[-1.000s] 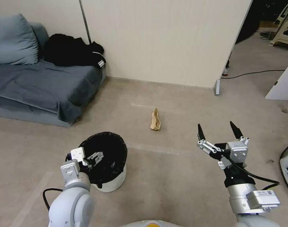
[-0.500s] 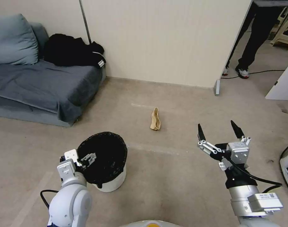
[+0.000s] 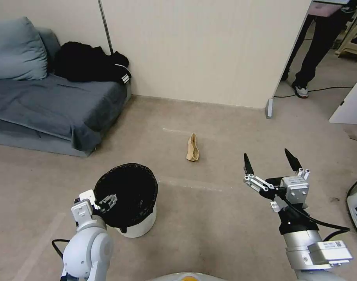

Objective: Pick up the trash bin, then pick up the garbage from the floor and place it into the trash bin.

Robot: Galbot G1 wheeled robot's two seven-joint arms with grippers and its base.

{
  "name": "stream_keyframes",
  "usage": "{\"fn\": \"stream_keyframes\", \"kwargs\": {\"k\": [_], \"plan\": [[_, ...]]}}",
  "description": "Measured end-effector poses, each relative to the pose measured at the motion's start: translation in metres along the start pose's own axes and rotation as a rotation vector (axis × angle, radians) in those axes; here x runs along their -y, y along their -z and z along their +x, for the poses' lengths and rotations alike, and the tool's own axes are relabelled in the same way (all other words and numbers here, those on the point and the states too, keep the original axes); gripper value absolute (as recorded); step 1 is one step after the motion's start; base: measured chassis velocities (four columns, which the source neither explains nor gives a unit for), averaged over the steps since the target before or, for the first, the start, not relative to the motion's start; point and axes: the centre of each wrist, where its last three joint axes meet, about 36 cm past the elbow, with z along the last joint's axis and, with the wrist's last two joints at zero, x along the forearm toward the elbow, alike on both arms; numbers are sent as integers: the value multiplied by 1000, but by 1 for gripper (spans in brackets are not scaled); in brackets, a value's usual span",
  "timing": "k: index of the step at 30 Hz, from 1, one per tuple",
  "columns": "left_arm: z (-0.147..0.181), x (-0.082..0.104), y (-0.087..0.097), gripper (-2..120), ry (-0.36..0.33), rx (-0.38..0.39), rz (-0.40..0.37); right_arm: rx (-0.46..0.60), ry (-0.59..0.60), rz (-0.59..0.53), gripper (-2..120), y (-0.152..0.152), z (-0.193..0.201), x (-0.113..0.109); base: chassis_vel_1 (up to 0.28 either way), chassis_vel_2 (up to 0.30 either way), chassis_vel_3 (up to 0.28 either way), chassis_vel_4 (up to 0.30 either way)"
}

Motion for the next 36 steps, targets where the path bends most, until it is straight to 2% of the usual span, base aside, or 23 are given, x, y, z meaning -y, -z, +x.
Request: {"fn": "stream_keyframes", "kwargs": {"k": [6,9,15,17,19,21,26,29,36], "plan": [[-10,-3,-5,87,13,-30,1,2,10,-9,100,-1,0,-1,0,0,0,0],[-16,-3,-8,74,18,-45,8,3,11,-8,100,-1,0,0,0,0,0,0],[-24,-2,-13,67,20,-69,11,4,10,-8,100,-1,0,0,0,0,0,0],[-26,0,-16,58,19,-82,12,4,9,-7,100,0,0,0,0,0,0,0],[-27,0,-17,56,18,-84,12,4,9,-7,100,0,0,0,0,0,0,0],[-29,3,-19,34,12,-87,14,2,9,-7,100,-1,0,0,0,0,0,0],[-29,5,-19,23,8,-88,14,1,10,-7,100,-2,0,0,0,0,0,0],[-31,7,-23,10,7,-91,14,2,11,-6,100,-2,0,0,0,0,0,0],[-31,13,-28,8,0,-96,14,4,13,-5,100,-1,0,0,0,0,0,0]]}}
